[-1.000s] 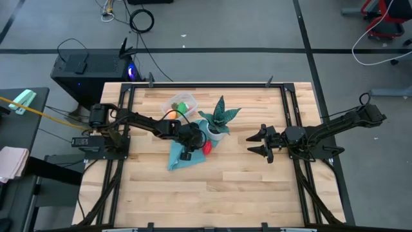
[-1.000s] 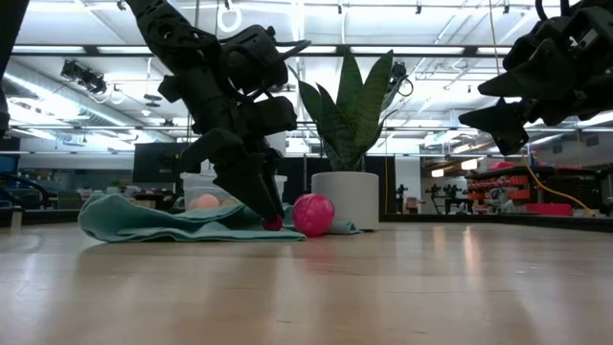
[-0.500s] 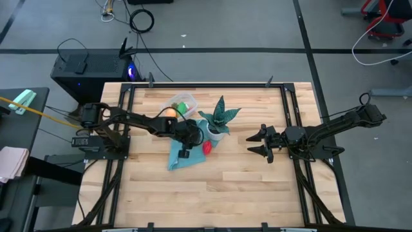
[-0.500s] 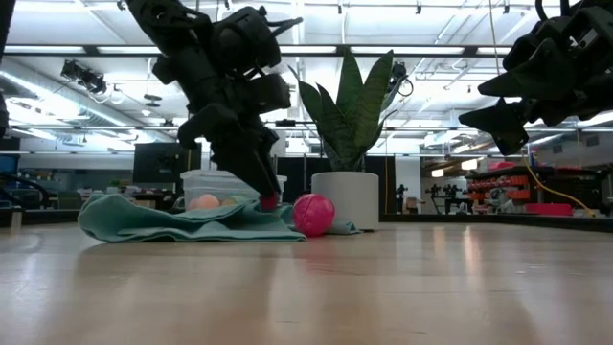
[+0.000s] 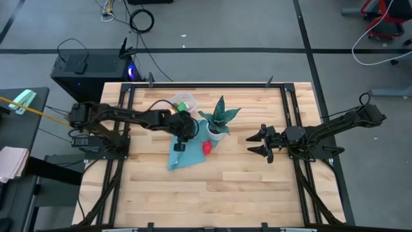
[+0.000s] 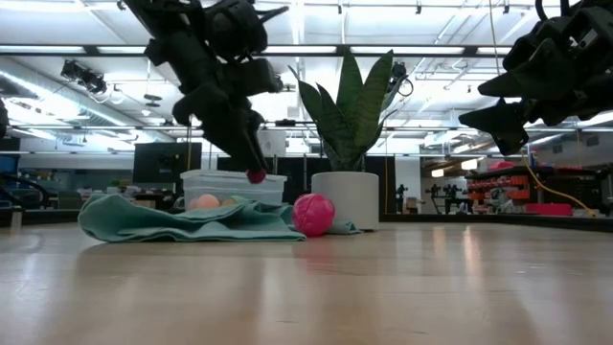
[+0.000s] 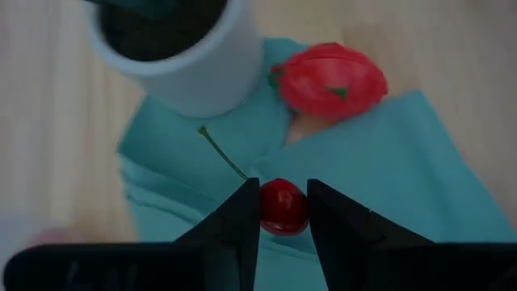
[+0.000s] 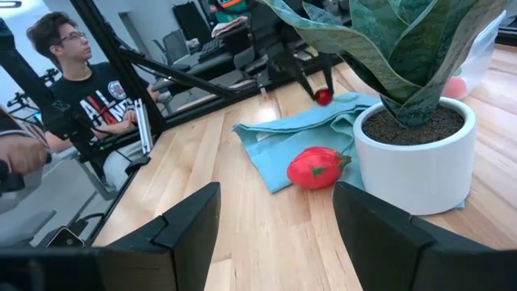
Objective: Pick and placing Produce into tupperware
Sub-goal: Put the cherry into the transparent bin
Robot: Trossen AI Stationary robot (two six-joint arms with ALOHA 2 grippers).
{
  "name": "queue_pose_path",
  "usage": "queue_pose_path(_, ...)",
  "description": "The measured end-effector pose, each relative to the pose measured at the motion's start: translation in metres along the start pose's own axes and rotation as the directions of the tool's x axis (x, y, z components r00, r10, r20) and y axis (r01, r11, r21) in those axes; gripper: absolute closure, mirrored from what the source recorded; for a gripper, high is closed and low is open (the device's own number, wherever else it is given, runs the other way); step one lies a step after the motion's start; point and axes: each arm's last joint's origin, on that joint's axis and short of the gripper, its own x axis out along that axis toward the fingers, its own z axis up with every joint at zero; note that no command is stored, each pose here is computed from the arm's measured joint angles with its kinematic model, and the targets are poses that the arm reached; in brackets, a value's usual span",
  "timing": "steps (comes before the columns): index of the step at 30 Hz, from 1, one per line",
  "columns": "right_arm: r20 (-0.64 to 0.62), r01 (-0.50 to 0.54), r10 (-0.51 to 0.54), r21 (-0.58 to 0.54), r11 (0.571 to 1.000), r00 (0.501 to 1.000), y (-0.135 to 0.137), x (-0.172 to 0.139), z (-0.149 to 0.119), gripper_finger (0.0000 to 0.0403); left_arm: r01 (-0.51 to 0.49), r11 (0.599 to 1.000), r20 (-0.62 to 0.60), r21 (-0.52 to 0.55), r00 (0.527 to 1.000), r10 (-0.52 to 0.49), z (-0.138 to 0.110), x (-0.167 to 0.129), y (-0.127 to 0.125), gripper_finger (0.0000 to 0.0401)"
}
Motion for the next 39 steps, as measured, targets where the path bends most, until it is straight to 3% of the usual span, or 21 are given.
queue_pose_path(13, -0.001, 0.001, -0.001, -0.001, 1.0, 1.0, 0.0, 0.0, 0.0, 0.0157, -0.148, 0.988, 0.037, -0.043, 0.988, 0.15, -0.004, -0.038, 0.033, 0.0294)
queue_pose_path(30, -0.002, 0.001, -0.001, -0.003, 1.0, 1.0, 0.0, 0.0, 0.0, 0.0157, -0.333, 0.92, -0.033, -0.207, 0.942, 0.333, -0.037, -0.053, 0.103, 0.0294)
queue_pose_path(34, -0.002, 0.001, -0.001, -0.003, 1.0, 1.0, 0.0, 0.0, 0.0, 0.0157, -0.361, 0.902, 0.013, -0.238, 0.927, 0.374, -0.038, -0.057, 0.115, 0.0294)
queue_pose_path(39, -0.002, 0.001, -0.001, -0.003, 1.0, 1.0, 0.0, 0.0, 0.0, 0.0157, -0.304, 0.9, 0.145, -0.311, 0.921, 0.361, -0.035, -0.062, 0.126, 0.0294)
